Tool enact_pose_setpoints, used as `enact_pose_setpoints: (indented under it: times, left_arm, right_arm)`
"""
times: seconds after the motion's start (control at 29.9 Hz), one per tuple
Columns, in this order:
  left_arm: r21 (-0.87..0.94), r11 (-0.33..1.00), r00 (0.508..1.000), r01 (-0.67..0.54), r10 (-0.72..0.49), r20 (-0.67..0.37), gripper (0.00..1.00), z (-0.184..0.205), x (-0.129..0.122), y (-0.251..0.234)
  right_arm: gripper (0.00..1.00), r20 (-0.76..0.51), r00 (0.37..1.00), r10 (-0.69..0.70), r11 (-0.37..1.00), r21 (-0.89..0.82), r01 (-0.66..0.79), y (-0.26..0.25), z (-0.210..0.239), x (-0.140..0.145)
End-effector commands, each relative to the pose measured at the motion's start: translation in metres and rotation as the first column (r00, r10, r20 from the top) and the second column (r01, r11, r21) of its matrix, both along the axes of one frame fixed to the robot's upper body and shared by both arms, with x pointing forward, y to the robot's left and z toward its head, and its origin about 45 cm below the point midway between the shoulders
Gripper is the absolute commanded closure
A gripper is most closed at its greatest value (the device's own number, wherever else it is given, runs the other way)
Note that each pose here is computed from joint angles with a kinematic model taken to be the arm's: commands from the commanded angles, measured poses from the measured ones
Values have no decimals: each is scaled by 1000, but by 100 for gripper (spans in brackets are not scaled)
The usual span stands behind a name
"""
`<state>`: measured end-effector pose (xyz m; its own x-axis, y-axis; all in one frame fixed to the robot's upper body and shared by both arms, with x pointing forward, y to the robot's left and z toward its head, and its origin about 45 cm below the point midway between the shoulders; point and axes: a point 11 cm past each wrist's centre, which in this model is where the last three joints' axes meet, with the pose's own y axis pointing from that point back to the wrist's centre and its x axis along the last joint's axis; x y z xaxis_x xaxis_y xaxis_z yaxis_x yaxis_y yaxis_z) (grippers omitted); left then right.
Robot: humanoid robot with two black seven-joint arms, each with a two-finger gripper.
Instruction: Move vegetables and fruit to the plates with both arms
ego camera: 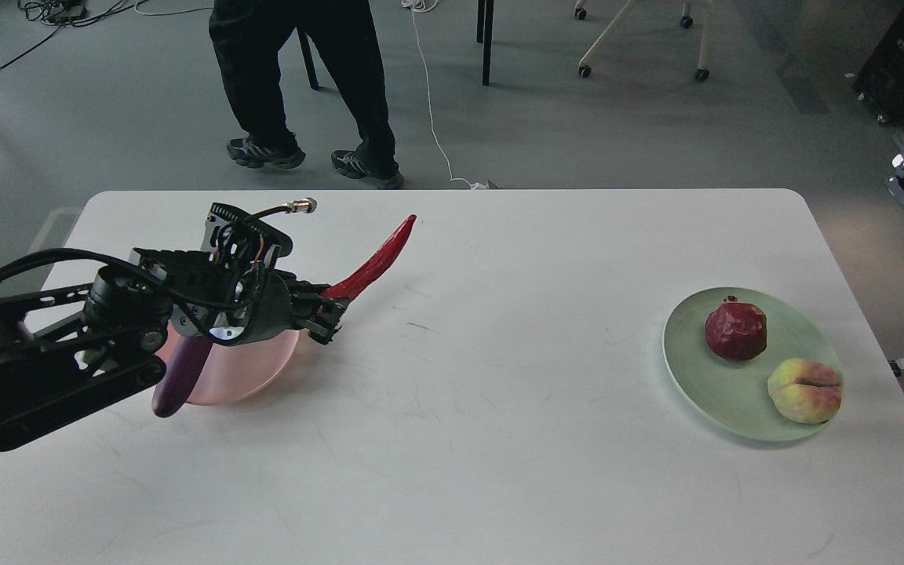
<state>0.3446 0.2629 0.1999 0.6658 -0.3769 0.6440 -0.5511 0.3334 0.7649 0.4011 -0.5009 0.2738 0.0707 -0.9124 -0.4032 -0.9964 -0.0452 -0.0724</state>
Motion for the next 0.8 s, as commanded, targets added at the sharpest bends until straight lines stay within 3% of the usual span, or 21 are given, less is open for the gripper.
enact_pose_setpoints:
  times: [0.0, 0.1, 0.27, 0.37, 0.44, 0.67, 0.77]
  left_arm:
    - [43, 997, 997, -59, 62, -51, 87, -9, -18, 47]
    - [64, 993, 993, -99, 103, -57, 86, -14, -27, 69]
    - [54, 990, 988, -130, 134, -74, 74, -30, -38, 77]
    - [48, 989, 987, -139, 142, -73, 38, -32, -39, 78]
    - [33, 989, 988, -141, 143, -57, 27, -30, -37, 77]
    - [-92, 968, 970, -235, 227, -83, 21, -10, -25, 74]
    - [-235, 932, 961, -276, 273, -45, 17, 23, -1, 62]
  right_arm:
    - [1, -2, 1000, 4, 1000, 5, -4, 3, -2, 1]
    - [1, -4, 1000, 5, 1000, 3, -5, 3, -3, 1]
    - [1, -8, 1000, 7, 1000, 1, -7, 3, -3, 0]
    - [1, -6, 1000, 4, 1000, -2, -4, 2, -2, 0]
    - [1, -5, 1000, 1, 1000, -4, -1, 0, -1, 0]
    - [1, -3, 1000, -1, 1000, -5, 1, -1, 0, 0]
    - [1, 13, 1000, -13, 1000, -3, 13, -3, 6, 3]
